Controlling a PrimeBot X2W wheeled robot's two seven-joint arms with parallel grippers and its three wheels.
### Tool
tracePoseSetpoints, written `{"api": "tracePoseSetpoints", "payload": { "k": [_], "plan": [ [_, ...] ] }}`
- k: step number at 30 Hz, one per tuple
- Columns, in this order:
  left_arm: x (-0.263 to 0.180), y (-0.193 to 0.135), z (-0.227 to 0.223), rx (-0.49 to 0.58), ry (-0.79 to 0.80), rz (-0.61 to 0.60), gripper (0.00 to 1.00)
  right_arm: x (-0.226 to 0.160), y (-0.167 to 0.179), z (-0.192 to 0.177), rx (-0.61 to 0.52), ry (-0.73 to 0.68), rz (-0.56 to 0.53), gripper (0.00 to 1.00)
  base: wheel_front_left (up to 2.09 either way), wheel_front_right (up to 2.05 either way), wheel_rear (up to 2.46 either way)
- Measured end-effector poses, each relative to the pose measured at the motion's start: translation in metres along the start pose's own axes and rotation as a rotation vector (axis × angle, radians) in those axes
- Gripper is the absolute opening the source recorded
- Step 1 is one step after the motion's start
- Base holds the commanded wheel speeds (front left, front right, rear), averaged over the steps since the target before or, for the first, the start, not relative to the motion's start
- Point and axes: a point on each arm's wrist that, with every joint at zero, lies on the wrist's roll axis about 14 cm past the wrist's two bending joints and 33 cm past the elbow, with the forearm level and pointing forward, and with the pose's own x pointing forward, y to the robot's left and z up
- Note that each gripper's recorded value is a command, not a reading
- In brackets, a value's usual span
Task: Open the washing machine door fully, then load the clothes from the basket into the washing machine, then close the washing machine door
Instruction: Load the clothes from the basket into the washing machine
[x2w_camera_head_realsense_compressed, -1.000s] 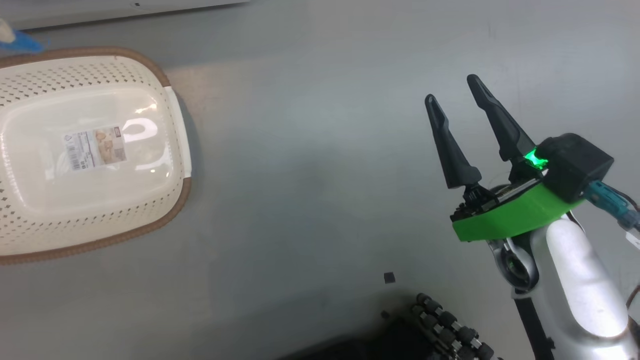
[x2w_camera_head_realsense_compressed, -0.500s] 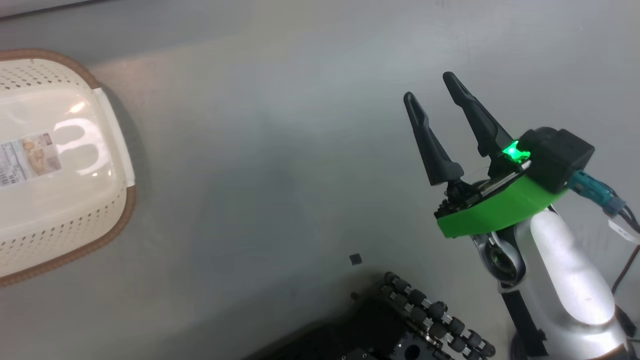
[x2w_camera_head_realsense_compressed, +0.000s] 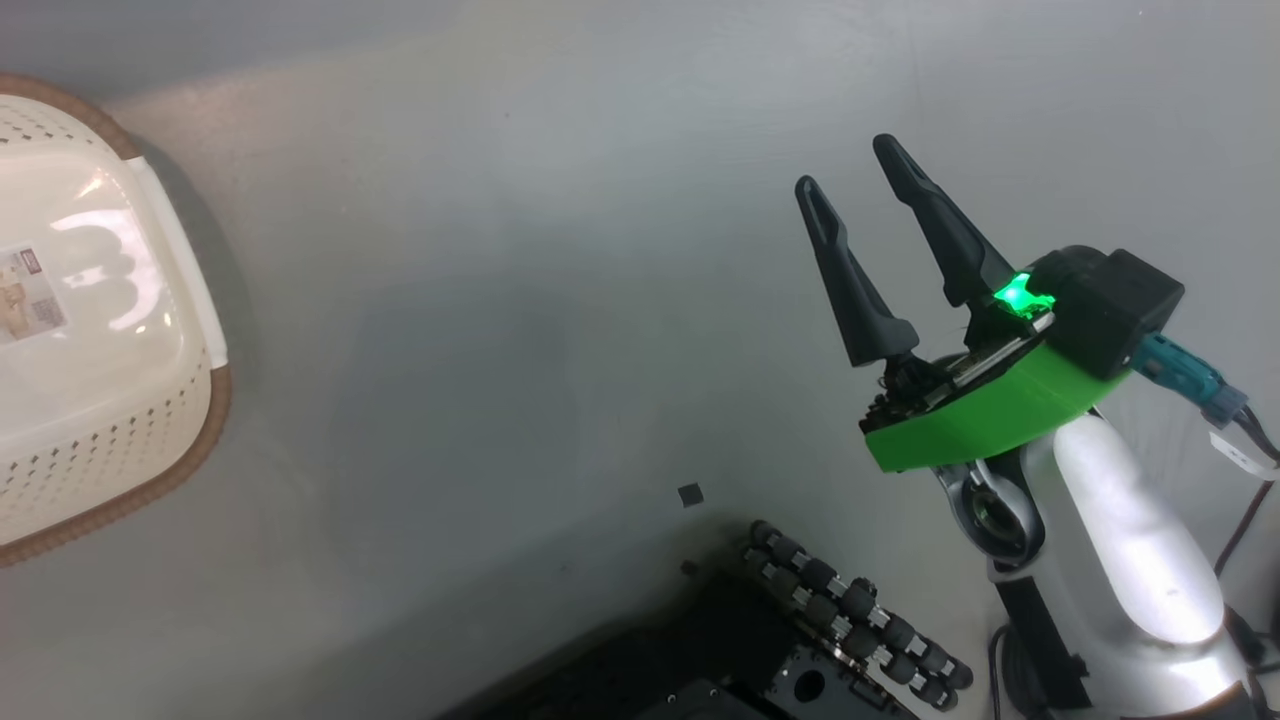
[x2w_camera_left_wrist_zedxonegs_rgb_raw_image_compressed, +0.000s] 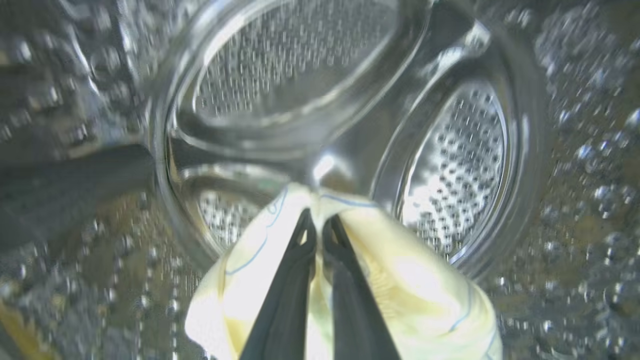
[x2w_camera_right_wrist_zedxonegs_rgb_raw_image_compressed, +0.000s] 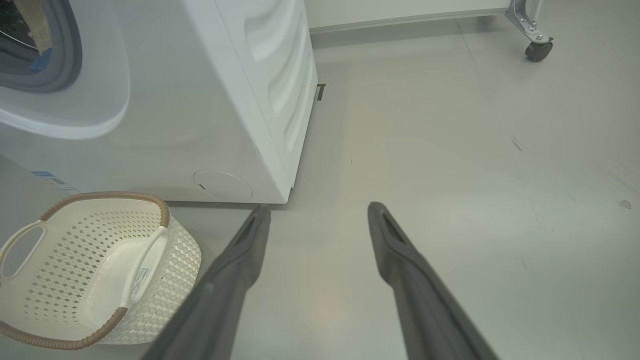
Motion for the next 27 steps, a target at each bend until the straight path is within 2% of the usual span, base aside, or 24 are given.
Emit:
{"api": "tracePoseSetpoints", "payload": {
  "k": [3,7,10,13,16,19,22,25,26,27],
  "plan": [
    [-0.008,-0.002,-0.032,-0.024,0.126,0.015,0.0,0.002,0.002,-0.002,0.005,0.003,0.006,1.0,0.0,0.0,0.0],
    [-0.033,-0.01,-0.094,-0.083,0.434,0.026,0.0,0.004,0.003,-0.002,0.008,-0.002,0.008,1.0,0.0,0.0,0.0],
    [-0.04,-0.008,-0.101,-0.091,0.497,0.037,0.0,0.005,0.004,-0.002,0.01,-0.004,0.01,1.0,0.0,0.0,0.0],
    [-0.03,-0.003,-0.076,-0.08,0.414,0.039,0.0,0.005,0.004,-0.003,0.01,-0.002,0.011,1.0,0.0,0.0,0.0],
    [-0.013,0.004,-0.032,-0.034,0.198,0.038,0.0,0.004,0.005,-0.005,0.009,0.008,0.015,1.0,0.0,0.0,0.0],
    [-0.008,0.007,-0.015,-0.019,0.086,0.043,0.0,0.002,0.003,-0.005,0.01,0.01,0.007,1.0,0.0,0.0,0.0],
    [-0.009,0.005,-0.026,-0.02,0.101,0.035,0.0,0.002,0.001,-0.005,0.011,0.011,0.001,1.0,0.0,0.0,0.0],
    [-0.019,0.008,-0.067,-0.069,0.281,0.048,0.0,0.002,0.001,-0.005,0.013,0.01,0.003,1.0,0.0,0.0,0.0],
    [-0.024,0.008,-0.08,-0.087,0.334,0.058,0.19,0.002,0.002,-0.005,0.014,0.01,0.004,1.0,0.0,0.0,0.0],
    [-0.029,0.009,-0.089,-0.091,0.376,0.064,0.64,0.003,0.002,-0.006,0.015,0.01,0.005,1.0,0.0,0.0,0.0]
  ]
}}
